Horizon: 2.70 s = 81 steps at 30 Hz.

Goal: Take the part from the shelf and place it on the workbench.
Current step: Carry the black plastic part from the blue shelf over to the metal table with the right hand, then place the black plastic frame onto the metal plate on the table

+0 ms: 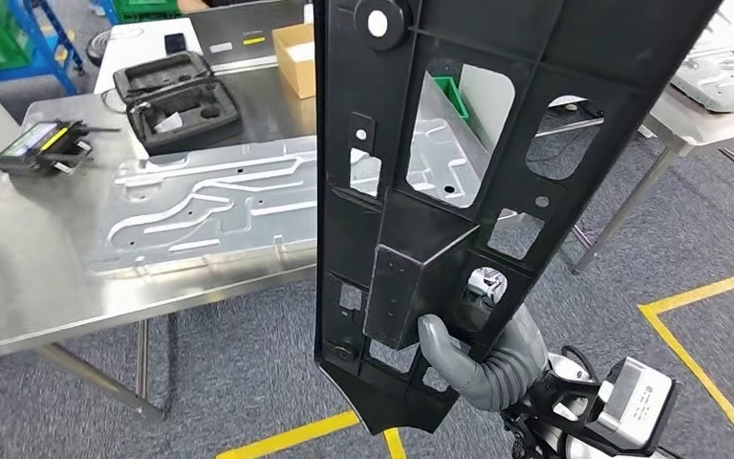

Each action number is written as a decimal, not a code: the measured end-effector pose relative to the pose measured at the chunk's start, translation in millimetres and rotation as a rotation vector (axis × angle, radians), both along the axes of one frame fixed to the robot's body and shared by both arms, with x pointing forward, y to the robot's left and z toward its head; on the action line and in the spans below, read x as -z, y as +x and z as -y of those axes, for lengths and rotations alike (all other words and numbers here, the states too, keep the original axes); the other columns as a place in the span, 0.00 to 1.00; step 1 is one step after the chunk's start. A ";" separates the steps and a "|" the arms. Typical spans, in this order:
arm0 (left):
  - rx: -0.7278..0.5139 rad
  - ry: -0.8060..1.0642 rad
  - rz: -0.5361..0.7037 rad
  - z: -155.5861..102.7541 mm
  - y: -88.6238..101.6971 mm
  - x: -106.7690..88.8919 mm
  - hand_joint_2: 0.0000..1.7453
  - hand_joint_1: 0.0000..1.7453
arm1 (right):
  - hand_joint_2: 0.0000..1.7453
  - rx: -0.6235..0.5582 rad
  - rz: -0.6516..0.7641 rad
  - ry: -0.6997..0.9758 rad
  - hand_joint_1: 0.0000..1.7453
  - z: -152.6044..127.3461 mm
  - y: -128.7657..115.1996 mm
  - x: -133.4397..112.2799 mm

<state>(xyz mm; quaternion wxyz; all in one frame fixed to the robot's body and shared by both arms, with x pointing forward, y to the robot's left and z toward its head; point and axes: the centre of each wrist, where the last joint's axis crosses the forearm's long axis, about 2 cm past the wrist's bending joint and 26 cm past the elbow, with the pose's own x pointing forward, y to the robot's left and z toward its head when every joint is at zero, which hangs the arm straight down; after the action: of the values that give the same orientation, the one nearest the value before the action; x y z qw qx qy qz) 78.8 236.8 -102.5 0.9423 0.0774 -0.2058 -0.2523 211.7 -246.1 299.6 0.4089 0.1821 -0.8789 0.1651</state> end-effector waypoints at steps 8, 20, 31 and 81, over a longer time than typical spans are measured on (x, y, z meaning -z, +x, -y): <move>0.000 -0.002 0.008 0.5 4.0 -0.8 1.00 0.00 | 1.00 -0.001 0.005 0.000 1.00 -0.2 0.0 -1.2; -0.002 -0.006 0.009 1.0 3.5 -0.8 1.00 0.00 | 1.00 0.003 0.006 -0.004 1.00 -0.4 -0.6 -0.9; 0.003 -0.012 -0.004 1.5 -2.0 0.2 1.00 0.00 | 1.00 0.011 0.001 -0.013 1.00 -0.3 -2.6 1.1; 0.048 -0.041 0.022 3.1 12.7 -2.6 1.00 0.00 | 1.00 0.070 -0.008 -0.181 1.00 11.4 25.5 -57.4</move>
<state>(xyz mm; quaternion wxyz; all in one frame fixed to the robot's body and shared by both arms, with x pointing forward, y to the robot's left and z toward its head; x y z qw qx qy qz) 91.5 233.7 -99.9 0.9351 0.0558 -0.2229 -0.2698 237.1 -257.5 357.0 0.4325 0.1142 -0.8646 0.2289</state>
